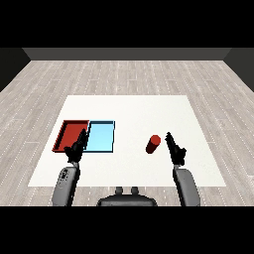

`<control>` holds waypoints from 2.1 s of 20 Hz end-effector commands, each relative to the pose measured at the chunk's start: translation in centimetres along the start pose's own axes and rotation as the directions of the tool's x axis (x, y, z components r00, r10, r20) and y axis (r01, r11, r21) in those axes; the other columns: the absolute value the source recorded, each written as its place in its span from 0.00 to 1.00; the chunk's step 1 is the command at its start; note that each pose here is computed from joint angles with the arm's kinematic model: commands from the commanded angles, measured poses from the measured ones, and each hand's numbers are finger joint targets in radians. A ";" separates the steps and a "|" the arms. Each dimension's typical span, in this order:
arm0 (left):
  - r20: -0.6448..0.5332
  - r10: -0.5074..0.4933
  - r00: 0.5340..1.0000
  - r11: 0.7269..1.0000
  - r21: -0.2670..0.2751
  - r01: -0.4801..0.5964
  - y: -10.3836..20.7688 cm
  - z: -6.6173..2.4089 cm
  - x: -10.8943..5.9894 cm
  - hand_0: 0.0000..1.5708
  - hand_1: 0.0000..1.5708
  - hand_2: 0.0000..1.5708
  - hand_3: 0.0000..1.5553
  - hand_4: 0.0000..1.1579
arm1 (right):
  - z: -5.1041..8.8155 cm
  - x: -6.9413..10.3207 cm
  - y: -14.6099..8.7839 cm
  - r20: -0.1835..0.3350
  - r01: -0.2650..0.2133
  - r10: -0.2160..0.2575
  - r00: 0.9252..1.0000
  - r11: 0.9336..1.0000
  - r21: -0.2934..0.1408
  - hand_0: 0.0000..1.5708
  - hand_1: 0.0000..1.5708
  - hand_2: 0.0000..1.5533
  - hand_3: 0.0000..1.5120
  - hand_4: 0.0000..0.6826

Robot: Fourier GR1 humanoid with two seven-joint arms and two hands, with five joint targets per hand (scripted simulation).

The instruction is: Pick the red can and put it in the red box

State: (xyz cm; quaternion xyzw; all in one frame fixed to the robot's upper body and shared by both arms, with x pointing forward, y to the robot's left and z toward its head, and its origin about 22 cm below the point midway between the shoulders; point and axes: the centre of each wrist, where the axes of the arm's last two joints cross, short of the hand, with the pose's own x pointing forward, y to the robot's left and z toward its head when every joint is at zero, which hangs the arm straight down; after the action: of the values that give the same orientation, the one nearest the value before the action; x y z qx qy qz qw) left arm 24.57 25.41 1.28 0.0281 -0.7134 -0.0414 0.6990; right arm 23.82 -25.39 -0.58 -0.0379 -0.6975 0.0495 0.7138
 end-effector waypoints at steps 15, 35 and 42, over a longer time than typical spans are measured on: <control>0.412 0.100 0.906 0.994 -0.008 -0.106 -2.5 0.01 -1.1 0.00 0.00 0.00 0.00 0.00 | 1.4 -0.5 -13.1 0.361 0.117 -0.110 0.926 0.993 0.002 0.00 0.00 0.00 0.00 0.00; 0.416 0.122 0.901 0.991 -0.001 -0.134 -1.6 -0.58 0.3 0.00 0.00 0.00 0.00 0.00 | -1.9 -0.7 -9.1 0.259 0.157 -0.177 0.950 0.983 0.095 0.00 0.00 0.00 0.00 0.00; 0.437 0.151 0.887 0.986 0.003 -0.169 -1.5 1.17 1.0 0.00 0.00 0.00 0.00 0.00 | -4.2 -0.7 -6.1 0.219 0.191 -0.212 0.952 0.975 0.114 0.00 0.00 0.00 0.00 0.00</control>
State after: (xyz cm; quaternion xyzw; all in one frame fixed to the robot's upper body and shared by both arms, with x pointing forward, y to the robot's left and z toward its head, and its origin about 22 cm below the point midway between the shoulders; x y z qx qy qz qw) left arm 24.72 24.44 1.61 -0.0228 -0.8498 0.0192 0.5262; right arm 27.55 -32.66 -1.03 0.0643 -0.7801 0.0069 0.6223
